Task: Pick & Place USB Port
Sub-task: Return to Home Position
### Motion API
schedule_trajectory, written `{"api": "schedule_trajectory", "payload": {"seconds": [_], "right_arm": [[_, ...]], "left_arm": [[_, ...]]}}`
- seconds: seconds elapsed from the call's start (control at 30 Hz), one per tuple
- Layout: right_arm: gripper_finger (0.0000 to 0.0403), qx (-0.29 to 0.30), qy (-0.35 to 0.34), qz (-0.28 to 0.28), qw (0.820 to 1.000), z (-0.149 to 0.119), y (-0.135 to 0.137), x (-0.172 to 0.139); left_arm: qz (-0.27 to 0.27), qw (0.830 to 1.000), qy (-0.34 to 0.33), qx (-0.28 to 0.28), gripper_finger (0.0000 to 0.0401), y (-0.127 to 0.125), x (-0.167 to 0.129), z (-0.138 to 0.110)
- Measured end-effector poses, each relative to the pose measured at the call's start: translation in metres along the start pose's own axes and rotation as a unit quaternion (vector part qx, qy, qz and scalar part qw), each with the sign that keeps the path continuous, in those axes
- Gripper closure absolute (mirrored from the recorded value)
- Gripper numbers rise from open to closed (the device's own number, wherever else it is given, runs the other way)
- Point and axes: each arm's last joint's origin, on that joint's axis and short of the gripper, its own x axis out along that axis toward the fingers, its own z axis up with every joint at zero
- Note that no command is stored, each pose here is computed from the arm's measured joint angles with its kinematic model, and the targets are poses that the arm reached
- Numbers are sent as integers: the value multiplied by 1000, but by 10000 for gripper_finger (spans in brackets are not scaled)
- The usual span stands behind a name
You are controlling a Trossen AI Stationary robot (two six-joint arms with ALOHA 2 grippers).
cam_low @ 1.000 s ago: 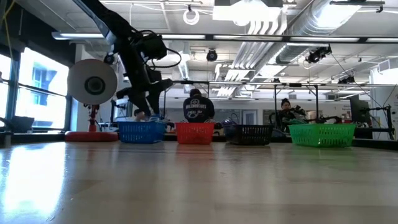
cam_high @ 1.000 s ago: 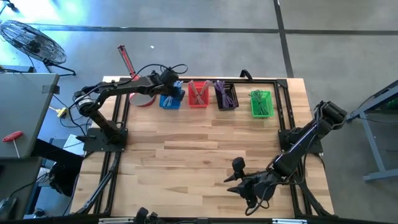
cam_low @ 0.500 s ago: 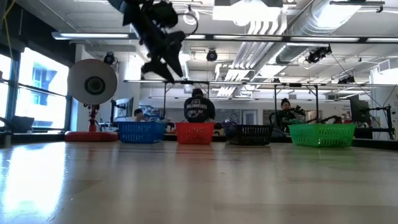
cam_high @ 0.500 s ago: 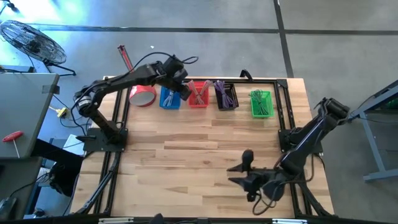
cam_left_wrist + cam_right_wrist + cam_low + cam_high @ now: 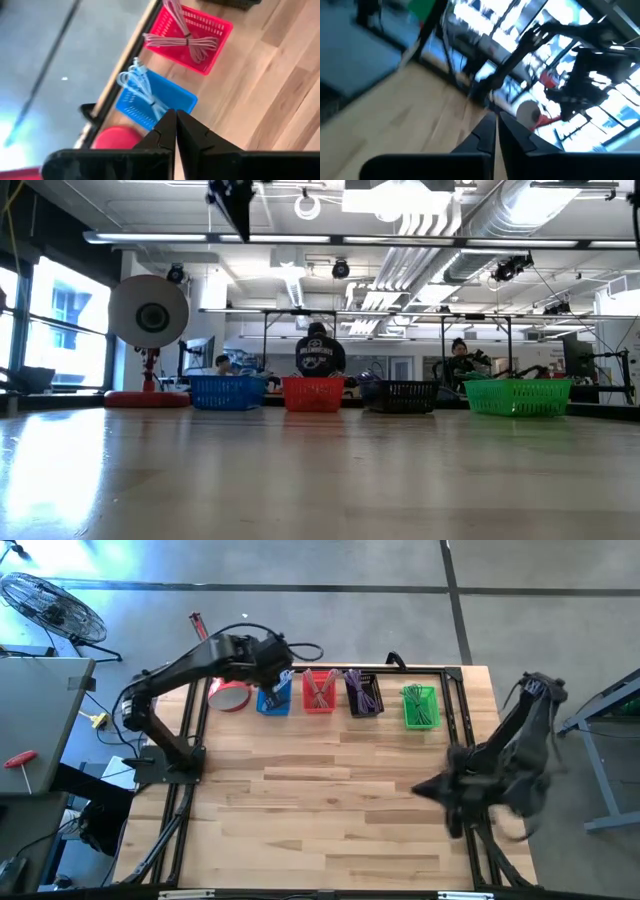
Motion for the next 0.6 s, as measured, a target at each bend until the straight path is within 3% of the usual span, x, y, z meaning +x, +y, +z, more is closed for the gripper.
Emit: {"api": "schedule_trajectory", "payload": {"seconds": [0.17,0.43,0.6], "right_arm": [[400,43,-62,-11,997,3,-42,-38],[402,84,-74,-21,993,-17,-85,-66],[402,187,-47,-63,979,-38,-104,-77]], "left_arm": [[10,998,-67,8,398,-1,-55,-9],[-45,978,-205,-12,400,2,-128,-54],[-39,963,-263,-45,401,3,-149,-92]]}}
